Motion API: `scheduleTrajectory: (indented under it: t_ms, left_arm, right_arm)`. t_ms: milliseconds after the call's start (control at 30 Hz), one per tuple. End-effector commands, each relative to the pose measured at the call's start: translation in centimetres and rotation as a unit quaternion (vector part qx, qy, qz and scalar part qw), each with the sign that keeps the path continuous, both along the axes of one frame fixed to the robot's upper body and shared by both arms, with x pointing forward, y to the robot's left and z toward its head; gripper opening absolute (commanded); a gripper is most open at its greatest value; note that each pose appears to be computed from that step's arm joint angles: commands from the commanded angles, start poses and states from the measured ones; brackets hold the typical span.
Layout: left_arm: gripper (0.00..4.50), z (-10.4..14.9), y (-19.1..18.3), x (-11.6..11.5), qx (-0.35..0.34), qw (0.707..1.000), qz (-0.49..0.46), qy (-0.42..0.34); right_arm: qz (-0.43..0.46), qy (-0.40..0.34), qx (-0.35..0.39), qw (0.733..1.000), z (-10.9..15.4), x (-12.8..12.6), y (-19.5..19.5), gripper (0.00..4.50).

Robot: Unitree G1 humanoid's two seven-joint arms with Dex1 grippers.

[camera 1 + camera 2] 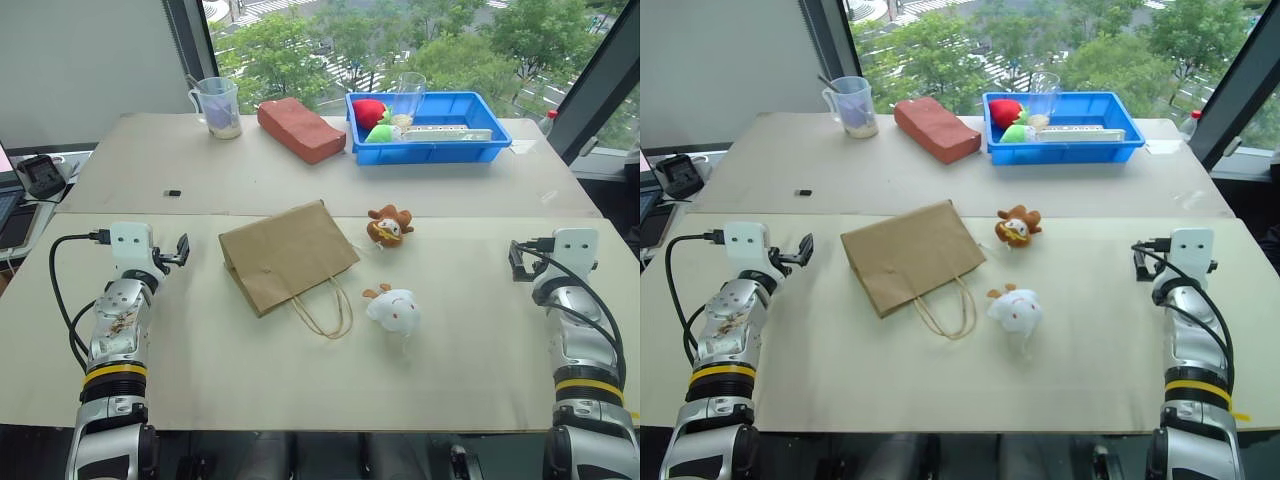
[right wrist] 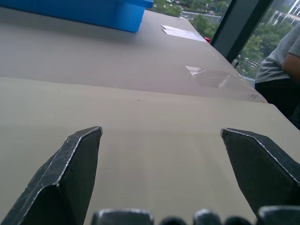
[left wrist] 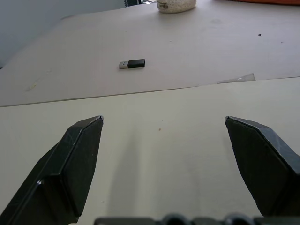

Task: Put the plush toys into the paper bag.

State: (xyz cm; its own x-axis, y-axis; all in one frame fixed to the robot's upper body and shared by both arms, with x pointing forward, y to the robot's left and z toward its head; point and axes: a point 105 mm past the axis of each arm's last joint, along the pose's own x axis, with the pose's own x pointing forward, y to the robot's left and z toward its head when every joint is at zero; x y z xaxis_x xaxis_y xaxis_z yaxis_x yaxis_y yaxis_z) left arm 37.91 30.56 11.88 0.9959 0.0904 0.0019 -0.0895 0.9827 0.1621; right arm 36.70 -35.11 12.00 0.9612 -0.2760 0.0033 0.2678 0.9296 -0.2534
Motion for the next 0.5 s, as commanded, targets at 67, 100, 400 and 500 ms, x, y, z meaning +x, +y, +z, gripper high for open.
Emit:
scheduleTrajectory:
  t_ms: [67, 100, 400, 500]
  left_arm:
    - [4.43, 2.2, 0.8, -0.3, 0.023, 0.999, -0.003, -0.027]
    - [4.43, 2.4, 0.8, -0.4, 0.028, 0.999, -0.005, -0.027]
    - [4.43, 7.0, -1.6, -1.2, 0.070, 0.985, -0.150, -0.042]
    - [4.43, 10.0, -5.5, -2.0, 0.128, 0.948, -0.289, -0.033]
  right_arm:
    - [0.000, -0.033, -0.009, 0.999, 1.9, 0.0, -0.3, 4.50]
    - [0.000, -0.033, -0.010, 0.999, 2.0, 0.0, -0.4, 4.50]
    - [0.092, -0.047, -0.012, 0.995, 6.0, 0.8, 1.0, 4.50]
    - [0.196, -0.054, -0.024, 0.979, 9.4, 0.9, 4.2, 4.50]
